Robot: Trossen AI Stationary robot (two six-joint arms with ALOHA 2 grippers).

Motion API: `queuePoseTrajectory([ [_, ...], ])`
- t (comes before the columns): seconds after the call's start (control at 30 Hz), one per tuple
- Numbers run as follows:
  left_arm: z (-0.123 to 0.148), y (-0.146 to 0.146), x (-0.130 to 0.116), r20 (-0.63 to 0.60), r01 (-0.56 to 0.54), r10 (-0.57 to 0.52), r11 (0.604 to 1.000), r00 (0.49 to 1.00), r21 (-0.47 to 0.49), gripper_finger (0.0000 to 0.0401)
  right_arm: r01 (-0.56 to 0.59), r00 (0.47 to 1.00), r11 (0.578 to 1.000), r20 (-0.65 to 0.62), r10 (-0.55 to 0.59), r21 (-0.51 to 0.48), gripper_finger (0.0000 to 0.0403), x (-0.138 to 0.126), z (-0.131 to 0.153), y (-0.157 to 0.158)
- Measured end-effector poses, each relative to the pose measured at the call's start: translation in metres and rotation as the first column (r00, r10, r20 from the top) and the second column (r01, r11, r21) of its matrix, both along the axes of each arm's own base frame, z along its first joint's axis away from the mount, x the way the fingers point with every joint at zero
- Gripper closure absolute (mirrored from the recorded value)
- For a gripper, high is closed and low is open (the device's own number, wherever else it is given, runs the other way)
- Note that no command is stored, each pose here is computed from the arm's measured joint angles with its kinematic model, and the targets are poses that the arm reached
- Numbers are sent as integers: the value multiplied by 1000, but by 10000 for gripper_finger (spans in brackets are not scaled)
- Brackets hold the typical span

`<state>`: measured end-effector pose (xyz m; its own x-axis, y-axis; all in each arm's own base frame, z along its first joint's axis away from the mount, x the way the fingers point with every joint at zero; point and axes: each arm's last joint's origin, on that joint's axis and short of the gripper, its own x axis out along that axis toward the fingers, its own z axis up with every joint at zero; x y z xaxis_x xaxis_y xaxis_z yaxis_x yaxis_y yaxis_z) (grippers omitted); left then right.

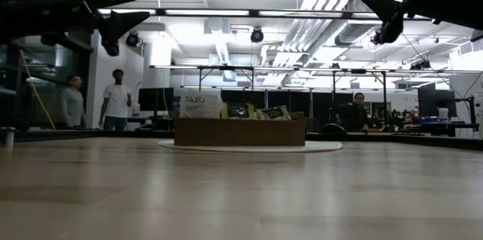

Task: Pick & Place Tea
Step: Return to Home Position

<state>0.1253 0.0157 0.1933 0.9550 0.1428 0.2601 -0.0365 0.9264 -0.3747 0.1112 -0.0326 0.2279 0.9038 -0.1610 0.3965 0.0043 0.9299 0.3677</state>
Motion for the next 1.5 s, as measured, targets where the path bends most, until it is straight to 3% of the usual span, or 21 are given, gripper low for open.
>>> queuePoseTrajectory([
  [0.43,0,-2,-33,20,-64,64,998,998,-15,210,27,999,1000,-22,-27,-12,194,-23,-8,7],
  [0.73,-6,-1,-31,-43,-87,86,996,995,-35,210,113,992,994,-47,-113,-3,194,-27,-11,6],
  [0.93,-3,0,-33,-8,-138,137,990,990,-32,210,164,985,986,-46,-165,-21,194,-28,-11,5],
  [1.33,-2,1,-33,-5,-160,160,987,987,-19,210,64,998,996,-21,-65,-57,194,-23,-24,9],
  [1.5,-1,1,-33,9,-160,160,987,987,-20,210,18,990,999,-138,-24,-38,194,-18,-35,13],
])
